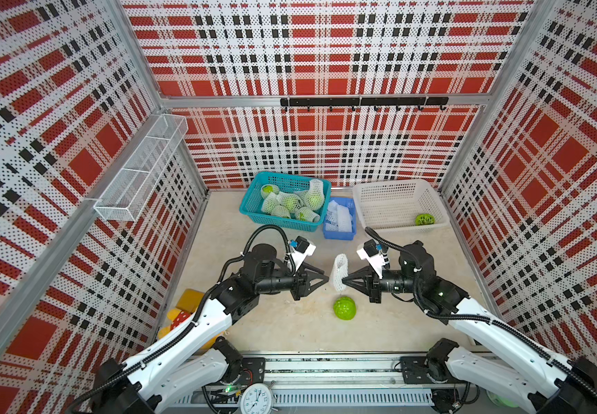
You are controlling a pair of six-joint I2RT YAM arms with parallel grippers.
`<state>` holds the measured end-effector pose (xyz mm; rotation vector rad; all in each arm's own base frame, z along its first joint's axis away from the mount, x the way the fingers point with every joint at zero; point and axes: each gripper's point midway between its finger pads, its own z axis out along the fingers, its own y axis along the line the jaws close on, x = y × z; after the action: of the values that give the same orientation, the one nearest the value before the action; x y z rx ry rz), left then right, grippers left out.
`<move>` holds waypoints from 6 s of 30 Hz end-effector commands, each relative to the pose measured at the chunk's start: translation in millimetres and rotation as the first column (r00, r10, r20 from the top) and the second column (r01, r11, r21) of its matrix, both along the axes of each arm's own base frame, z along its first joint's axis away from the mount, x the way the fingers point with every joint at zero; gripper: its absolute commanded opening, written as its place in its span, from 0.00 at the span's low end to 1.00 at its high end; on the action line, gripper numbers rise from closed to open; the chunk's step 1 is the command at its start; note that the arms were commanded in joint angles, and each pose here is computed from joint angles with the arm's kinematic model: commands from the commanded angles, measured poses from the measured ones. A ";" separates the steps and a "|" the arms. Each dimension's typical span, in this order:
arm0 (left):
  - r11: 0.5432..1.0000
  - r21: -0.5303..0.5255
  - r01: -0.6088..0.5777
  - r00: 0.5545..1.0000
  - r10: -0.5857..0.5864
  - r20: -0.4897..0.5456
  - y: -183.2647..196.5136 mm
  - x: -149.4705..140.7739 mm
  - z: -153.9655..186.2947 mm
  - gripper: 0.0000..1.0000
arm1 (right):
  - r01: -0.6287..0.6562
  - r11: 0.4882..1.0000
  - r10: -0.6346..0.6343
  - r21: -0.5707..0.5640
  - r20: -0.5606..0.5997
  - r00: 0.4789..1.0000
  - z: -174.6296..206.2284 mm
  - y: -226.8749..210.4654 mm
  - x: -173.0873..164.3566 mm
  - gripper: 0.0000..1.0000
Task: Sleeve custard apples in foam nets
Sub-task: Open the foam net.
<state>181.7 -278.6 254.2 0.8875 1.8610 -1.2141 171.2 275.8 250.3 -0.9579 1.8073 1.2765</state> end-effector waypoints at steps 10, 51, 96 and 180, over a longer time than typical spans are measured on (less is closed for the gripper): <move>0.996 0.002 0.085 0.996 -0.085 0.012 -15.4 -19.0 -5.9 0.20 | -0.077 0.996 0.076 0.054 0.014 0.997 14.6 5.2 -9.4 0.00; 0.996 -0.014 0.086 0.995 -0.085 0.044 -21.7 -24.3 1.4 0.19 | 0.043 0.999 -0.044 0.009 0.060 0.997 8.4 -10.4 -1.8 0.00; 0.988 -0.069 0.141 0.988 -0.135 0.079 -35.7 -34.3 12.5 0.22 | -0.071 0.997 0.071 0.037 -0.016 0.997 1.2 -4.3 -20.2 0.00; 0.998 0.057 -0.010 0.997 0.005 0.080 -45.0 -16.7 -70.9 0.33 | 0.162 0.977 -0.169 -0.140 -0.035 0.985 -72.8 -33.8 2.3 0.00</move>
<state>163.3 -318.9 169.6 0.9562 1.9155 -1.0885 171.2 240.9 178.0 -0.8034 2.0316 1.1176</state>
